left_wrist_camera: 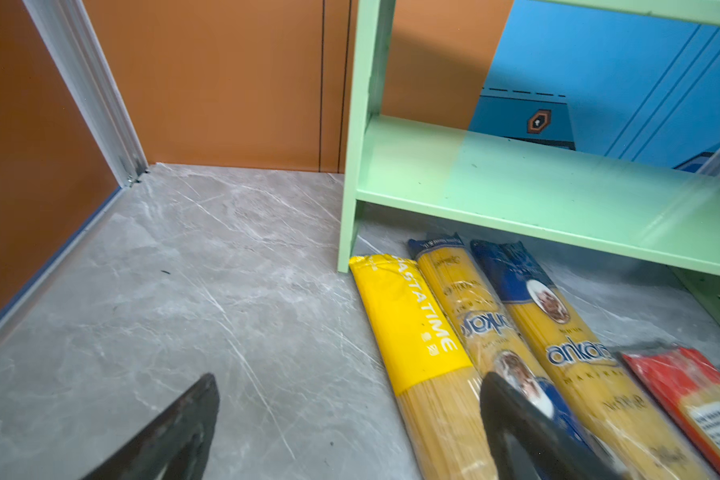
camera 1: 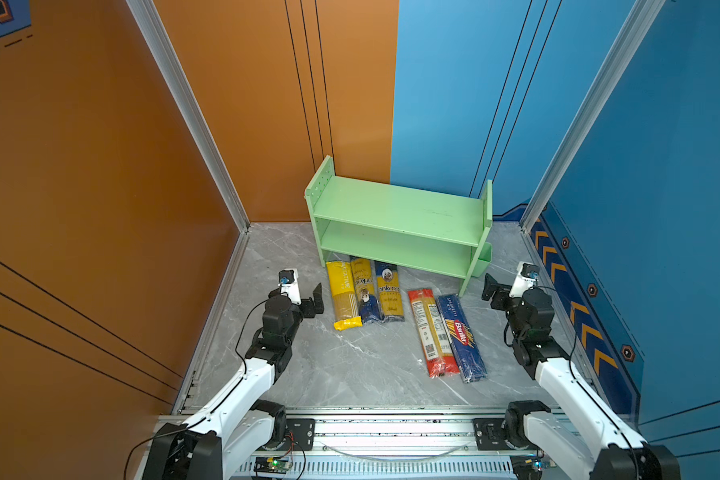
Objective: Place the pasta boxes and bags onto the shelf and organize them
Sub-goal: 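Move the left gripper toward the yellow PASTATIME bag while the right gripper reaches forward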
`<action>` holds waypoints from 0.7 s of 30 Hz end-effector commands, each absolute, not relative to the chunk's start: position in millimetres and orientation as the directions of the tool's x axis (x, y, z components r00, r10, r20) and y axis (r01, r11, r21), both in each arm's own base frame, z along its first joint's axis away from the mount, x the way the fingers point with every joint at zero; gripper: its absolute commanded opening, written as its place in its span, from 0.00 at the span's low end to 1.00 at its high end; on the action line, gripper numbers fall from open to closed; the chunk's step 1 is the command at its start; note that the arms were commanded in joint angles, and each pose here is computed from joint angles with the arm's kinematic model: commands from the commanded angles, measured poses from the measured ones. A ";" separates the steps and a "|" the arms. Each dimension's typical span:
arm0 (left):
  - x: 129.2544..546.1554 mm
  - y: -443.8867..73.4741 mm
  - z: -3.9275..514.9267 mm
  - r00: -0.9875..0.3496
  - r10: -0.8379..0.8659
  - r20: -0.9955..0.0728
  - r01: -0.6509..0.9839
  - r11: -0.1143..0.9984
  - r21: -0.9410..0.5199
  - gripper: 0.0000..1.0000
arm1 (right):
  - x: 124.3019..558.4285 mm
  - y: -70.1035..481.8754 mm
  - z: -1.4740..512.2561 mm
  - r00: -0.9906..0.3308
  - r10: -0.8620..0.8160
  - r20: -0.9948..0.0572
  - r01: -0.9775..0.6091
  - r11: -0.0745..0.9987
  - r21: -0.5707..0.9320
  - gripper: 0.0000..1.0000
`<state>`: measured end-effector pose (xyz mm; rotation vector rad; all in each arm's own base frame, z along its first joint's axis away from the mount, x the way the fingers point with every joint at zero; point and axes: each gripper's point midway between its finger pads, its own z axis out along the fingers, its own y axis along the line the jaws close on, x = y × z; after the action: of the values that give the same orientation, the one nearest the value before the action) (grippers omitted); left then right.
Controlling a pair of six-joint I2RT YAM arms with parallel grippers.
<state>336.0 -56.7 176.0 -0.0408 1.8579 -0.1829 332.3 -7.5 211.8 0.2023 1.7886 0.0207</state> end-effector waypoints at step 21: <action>313.6 -116.0 119.1 -0.579 -0.261 -0.772 0.075 0.926 -0.369 0.98 | 295.7 190.4 179.1 -0.641 -0.024 -0.767 -0.331 0.910 0.248 1.00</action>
<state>314.7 -110.1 120.3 -0.1123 2.1329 -0.4379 298.3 172.1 188.7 -0.2099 2.1682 0.4623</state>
